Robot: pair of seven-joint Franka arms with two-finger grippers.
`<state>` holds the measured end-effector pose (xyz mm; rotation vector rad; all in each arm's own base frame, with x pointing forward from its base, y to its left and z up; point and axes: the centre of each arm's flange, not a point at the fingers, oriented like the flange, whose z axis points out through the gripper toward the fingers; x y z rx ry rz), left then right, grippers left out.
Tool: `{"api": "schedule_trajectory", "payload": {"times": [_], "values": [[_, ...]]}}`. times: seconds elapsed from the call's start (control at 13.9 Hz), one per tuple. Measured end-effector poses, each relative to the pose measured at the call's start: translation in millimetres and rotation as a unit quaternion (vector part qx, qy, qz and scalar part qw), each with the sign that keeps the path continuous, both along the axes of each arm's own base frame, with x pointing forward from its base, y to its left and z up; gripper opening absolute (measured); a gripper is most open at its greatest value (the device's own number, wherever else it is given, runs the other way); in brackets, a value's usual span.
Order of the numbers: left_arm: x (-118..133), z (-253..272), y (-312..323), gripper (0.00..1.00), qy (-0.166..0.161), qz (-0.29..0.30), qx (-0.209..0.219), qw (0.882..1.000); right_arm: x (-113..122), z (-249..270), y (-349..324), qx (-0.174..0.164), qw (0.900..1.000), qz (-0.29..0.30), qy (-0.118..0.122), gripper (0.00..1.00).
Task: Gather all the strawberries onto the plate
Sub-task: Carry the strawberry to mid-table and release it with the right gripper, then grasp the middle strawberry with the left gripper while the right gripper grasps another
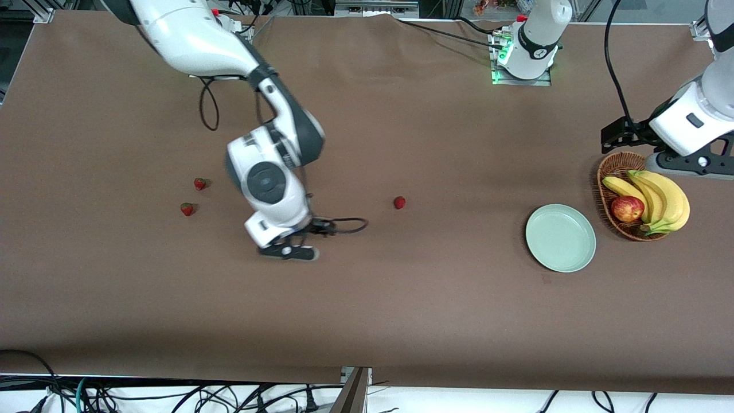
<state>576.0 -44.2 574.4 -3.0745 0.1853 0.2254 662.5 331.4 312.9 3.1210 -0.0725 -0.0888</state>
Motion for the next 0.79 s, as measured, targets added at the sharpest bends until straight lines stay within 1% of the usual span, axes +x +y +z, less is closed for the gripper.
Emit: {"api": "schedule_trajectory", "payload": {"times": [0.07, 0.22, 0.29, 0.36, 0.43, 0.58, 0.72, 0.79], "values": [[5, -15, -5, 1.00, 0.013, -0.004, 0.000, 1.000, 8, 0, -32, -0.009, 0.999, 0.021, 0.023, 1.00], [15, -47, -22, 1.00, 0.040, -0.018, 0.001, 0.999, 22, -8, -103, -0.020, 0.996, 0.052, 0.075, 1.00], [17, -60, -39, 1.00, 0.052, -0.027, 0.001, 0.998, 27, -13, -139, -0.019, 0.993, 0.061, 0.097, 1.00], [17, -73, -62, 1.00, 0.061, -0.027, 0.002, 0.998, 31, -18, -175, -0.016, 0.992, 0.064, 0.112, 1.00], [17, -88, -88, 1.00, 0.068, -0.016, -0.001, 0.998, 35, -23, -210, -0.011, 0.990, 0.061, 0.123, 1.00], [23, -125, -133, 1.00, 0.070, 0.022, -0.024, 0.997, 34, -40, -268, -0.004, 0.989, 0.046, 0.142, 1.00], [32, -177, -166, 1.00, 0.073, 0.055, -0.038, 0.995, 26, -57, -294, 0.000, 0.987, 0.032, 0.158, 1.00], [33, -205, -187, 1.00, 0.071, 0.074, -0.034, 0.994, 23, -65, -295, -0.001, 0.987, 0.031, 0.158, 1.00]]}}
